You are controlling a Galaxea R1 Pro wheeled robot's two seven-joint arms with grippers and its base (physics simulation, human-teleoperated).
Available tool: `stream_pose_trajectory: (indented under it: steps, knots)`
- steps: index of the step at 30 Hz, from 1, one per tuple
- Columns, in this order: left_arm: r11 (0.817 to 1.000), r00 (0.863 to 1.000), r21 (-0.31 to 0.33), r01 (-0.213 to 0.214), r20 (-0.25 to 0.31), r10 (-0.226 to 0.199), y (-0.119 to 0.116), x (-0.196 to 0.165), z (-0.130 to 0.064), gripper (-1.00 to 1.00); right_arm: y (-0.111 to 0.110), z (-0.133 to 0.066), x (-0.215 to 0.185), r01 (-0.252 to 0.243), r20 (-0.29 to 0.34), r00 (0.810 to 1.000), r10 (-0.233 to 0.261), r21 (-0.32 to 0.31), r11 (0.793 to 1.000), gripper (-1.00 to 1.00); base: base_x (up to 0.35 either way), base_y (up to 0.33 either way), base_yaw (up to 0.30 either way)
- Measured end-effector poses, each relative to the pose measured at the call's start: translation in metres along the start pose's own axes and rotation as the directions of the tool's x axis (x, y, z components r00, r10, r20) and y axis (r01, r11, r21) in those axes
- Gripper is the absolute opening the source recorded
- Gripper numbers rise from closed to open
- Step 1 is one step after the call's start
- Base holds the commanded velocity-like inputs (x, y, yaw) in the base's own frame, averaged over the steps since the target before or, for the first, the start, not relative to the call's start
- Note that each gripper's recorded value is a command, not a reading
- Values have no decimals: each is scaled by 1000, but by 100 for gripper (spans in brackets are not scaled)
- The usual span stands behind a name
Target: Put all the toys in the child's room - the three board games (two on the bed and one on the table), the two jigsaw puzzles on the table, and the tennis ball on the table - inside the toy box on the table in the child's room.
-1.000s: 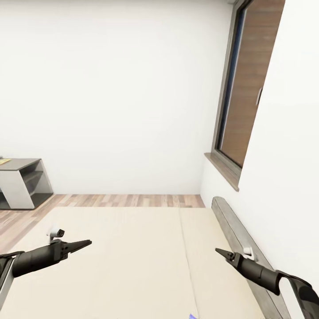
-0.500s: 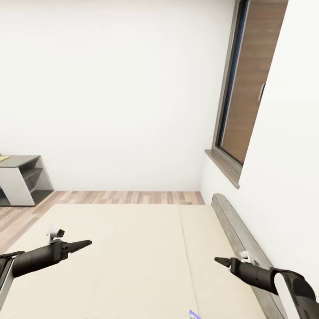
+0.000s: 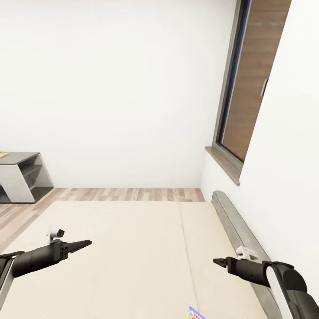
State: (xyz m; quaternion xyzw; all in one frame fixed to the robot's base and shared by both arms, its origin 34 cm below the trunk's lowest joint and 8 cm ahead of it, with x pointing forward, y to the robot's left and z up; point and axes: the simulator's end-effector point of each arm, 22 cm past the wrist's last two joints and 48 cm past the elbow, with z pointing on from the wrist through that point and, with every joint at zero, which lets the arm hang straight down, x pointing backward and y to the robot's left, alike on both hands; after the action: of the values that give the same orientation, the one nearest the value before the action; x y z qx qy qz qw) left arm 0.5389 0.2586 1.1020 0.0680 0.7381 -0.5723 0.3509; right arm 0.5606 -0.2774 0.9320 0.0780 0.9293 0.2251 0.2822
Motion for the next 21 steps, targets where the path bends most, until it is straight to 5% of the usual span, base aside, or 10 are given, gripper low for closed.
stream_pose_trajectory:
  steps: [7,21]
  knots:
    - [1000,1000,-3,10,-4,-10,4,2,1,100,-38,5,11,5,-32,999,0,162,987,100,0,0,0]
    - [999,999,-10,30,-11,-30,13,6,3,100,-56,21,41,-19,-105,994,41,202,979,100,0,0,0]
